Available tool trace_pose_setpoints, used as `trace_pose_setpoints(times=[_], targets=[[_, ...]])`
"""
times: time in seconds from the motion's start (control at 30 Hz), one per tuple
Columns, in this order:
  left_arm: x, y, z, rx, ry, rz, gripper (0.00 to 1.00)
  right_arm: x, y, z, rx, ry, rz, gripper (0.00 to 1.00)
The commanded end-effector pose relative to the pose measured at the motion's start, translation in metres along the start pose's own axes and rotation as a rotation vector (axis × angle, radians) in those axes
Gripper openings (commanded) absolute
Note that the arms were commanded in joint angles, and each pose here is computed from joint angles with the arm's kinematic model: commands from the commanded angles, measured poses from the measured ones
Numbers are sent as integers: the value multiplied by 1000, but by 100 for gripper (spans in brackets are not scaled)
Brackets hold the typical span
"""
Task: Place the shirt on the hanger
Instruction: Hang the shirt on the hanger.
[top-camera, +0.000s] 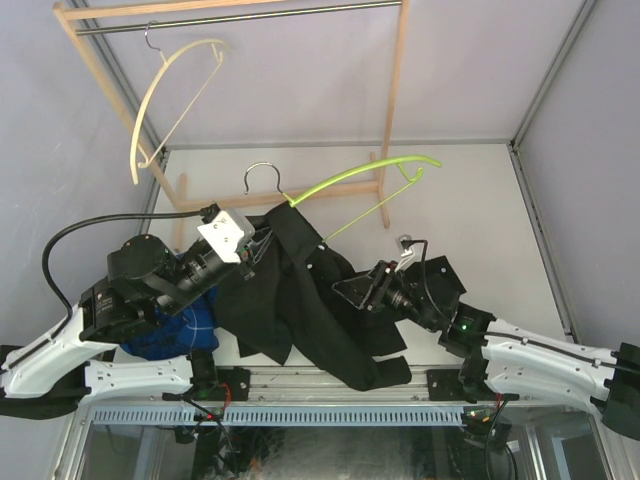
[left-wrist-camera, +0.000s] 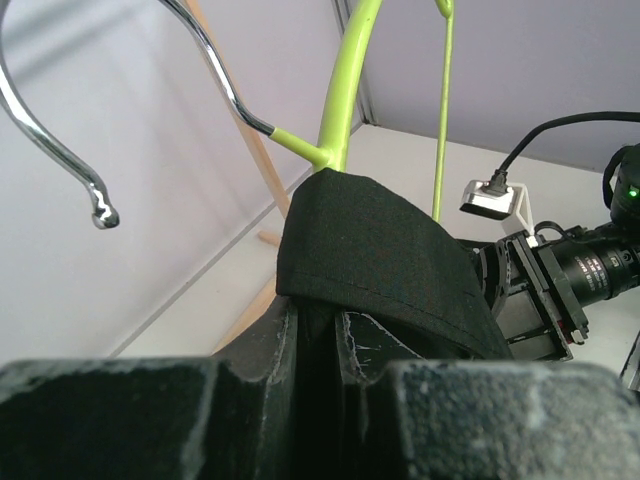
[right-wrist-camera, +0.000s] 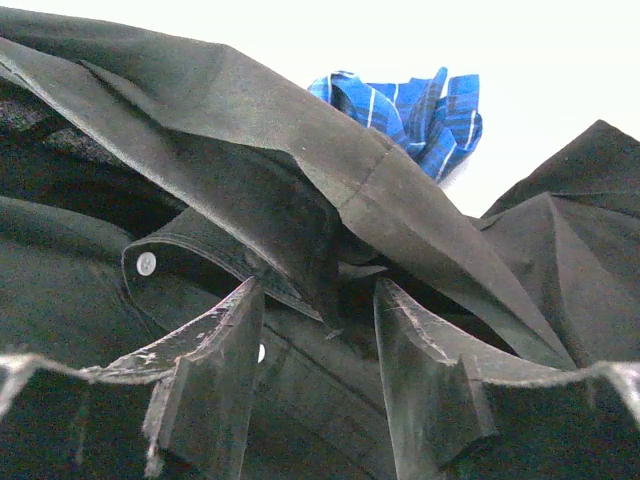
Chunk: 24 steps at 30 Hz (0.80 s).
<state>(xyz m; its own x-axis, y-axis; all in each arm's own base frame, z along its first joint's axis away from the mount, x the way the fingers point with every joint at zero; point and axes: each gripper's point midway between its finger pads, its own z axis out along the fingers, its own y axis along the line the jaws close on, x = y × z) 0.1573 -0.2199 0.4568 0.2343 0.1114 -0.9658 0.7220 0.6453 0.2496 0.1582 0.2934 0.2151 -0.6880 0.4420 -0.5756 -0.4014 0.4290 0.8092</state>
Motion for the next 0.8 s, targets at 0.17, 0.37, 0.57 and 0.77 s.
trace_pose_setpoints(times=[0.17, 0.37, 0.57, 0.77], targets=[[-46, 17, -9, -40, -130, -55, 0, 0, 30, 11, -129, -13, 60, 39], [-46, 20, -11, -51, -132, -55, 0, 9, 15, 19, -67, -2, 69, 31], [-47, 23, -14, -58, -137, -57, 0, 14, 6, 18, -39, -17, 80, 27], [-46, 24, -16, -63, -138, -58, 0, 13, -1, 12, -16, -54, 93, 17]])
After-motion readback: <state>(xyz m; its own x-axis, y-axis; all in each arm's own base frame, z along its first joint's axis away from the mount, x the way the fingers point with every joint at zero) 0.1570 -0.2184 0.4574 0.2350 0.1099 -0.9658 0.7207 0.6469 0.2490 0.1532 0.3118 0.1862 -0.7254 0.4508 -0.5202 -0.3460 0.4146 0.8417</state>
